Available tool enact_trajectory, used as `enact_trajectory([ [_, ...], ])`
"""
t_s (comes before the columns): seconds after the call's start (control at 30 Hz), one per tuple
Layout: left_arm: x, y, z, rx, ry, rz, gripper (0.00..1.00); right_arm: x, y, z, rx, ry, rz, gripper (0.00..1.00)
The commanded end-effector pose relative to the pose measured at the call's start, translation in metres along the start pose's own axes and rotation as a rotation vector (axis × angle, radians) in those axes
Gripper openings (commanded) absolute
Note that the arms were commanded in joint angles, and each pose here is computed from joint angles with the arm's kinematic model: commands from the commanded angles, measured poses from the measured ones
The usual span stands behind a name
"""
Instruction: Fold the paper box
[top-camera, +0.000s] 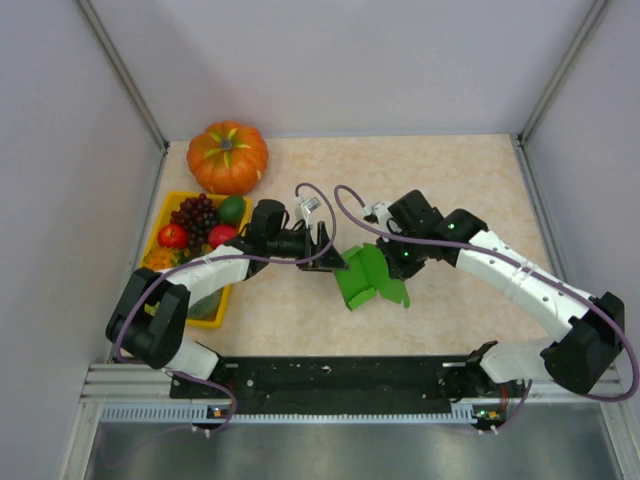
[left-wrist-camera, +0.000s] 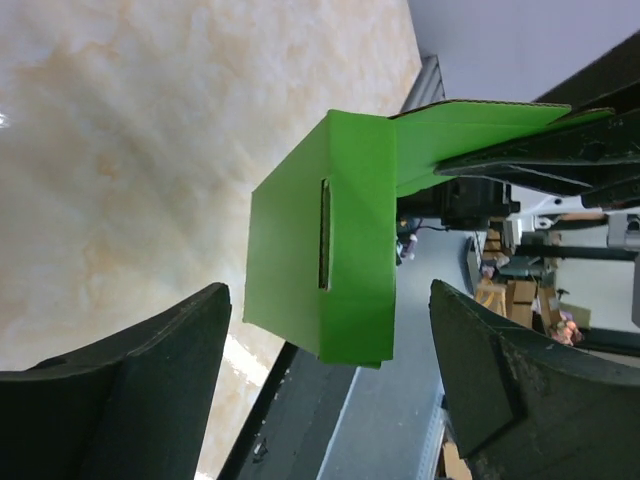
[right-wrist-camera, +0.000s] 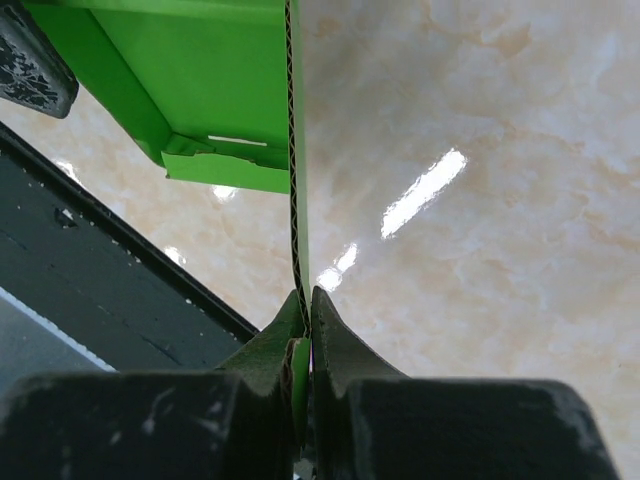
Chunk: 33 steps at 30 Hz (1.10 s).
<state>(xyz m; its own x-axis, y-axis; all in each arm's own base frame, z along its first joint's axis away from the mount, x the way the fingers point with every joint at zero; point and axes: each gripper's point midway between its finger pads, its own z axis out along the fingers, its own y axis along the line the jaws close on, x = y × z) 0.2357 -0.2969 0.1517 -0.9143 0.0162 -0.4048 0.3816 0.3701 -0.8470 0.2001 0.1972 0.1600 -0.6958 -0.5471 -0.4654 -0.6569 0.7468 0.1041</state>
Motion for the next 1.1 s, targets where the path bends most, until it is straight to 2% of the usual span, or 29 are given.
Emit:
enact_trajectory([
  [0.0, -0.013, -0.04, -0.003, 0.169, 0.02, 0.143, 0.81, -0.021, 0.012, -0.006, -0.063, -0.083, -0.101, 0.0],
  [0.13, -0.009, -0.034, -0.001, 0.163, 0.041, 0.137, 0.67, -0.021, 0.013, -0.003, -0.074, -0.074, -0.114, 0.0],
  [0.4, -0.007, -0.017, 0.007, 0.118, 0.047, 0.115, 0.67, -0.023, 0.017, -0.004, -0.078, -0.079, -0.133, 0.0],
  [0.43, -0.008, -0.016, 0.007, 0.109, 0.048, 0.109, 0.61, -0.023, 0.018, -0.004, -0.075, -0.079, -0.138, 0.0],
  [0.67, -0.013, -0.007, 0.006, 0.039, 0.003, 0.117, 0.38, -0.03, 0.02, -0.003, -0.047, -0.082, -0.127, 0.0],
  [0.7, -0.015, -0.009, 0.004, 0.033, -0.015, 0.13, 0.36, -0.032, 0.019, -0.004, -0.037, -0.087, -0.109, 0.03],
  [0.73, -0.015, -0.004, 0.003, 0.006, -0.032, 0.131, 0.35, -0.037, 0.017, -0.007, -0.016, -0.101, -0.078, 0.12],
  [0.77, -0.014, -0.001, 0.001, -0.014, -0.041, 0.125, 0.31, -0.04, 0.013, -0.008, 0.02, -0.115, -0.016, 0.28],
  [0.83, -0.013, 0.003, -0.004, -0.051, -0.076, 0.132, 0.28, -0.048, 0.008, -0.016, 0.067, -0.157, 0.071, 0.47],
  [0.87, -0.015, 0.006, -0.006, -0.078, -0.101, 0.131, 0.27, -0.05, 0.0, -0.02, 0.122, -0.184, 0.171, 0.6],
  [0.93, -0.013, 0.009, -0.015, -0.117, -0.148, 0.137, 0.26, -0.051, -0.005, -0.037, 0.157, -0.255, 0.269, 0.69],
  [0.97, -0.02, 0.007, -0.025, -0.149, -0.218, 0.161, 0.25, -0.051, -0.009, -0.05, 0.153, -0.322, 0.407, 0.81],
  [1.0, -0.015, 0.012, -0.027, -0.164, -0.231, 0.144, 0.25, -0.048, -0.007, -0.06, 0.124, -0.38, 0.49, 0.82],
  [1.07, -0.023, 0.003, -0.037, -0.154, -0.304, 0.172, 0.25, -0.045, -0.006, -0.07, 0.076, -0.45, 0.557, 0.86],
])
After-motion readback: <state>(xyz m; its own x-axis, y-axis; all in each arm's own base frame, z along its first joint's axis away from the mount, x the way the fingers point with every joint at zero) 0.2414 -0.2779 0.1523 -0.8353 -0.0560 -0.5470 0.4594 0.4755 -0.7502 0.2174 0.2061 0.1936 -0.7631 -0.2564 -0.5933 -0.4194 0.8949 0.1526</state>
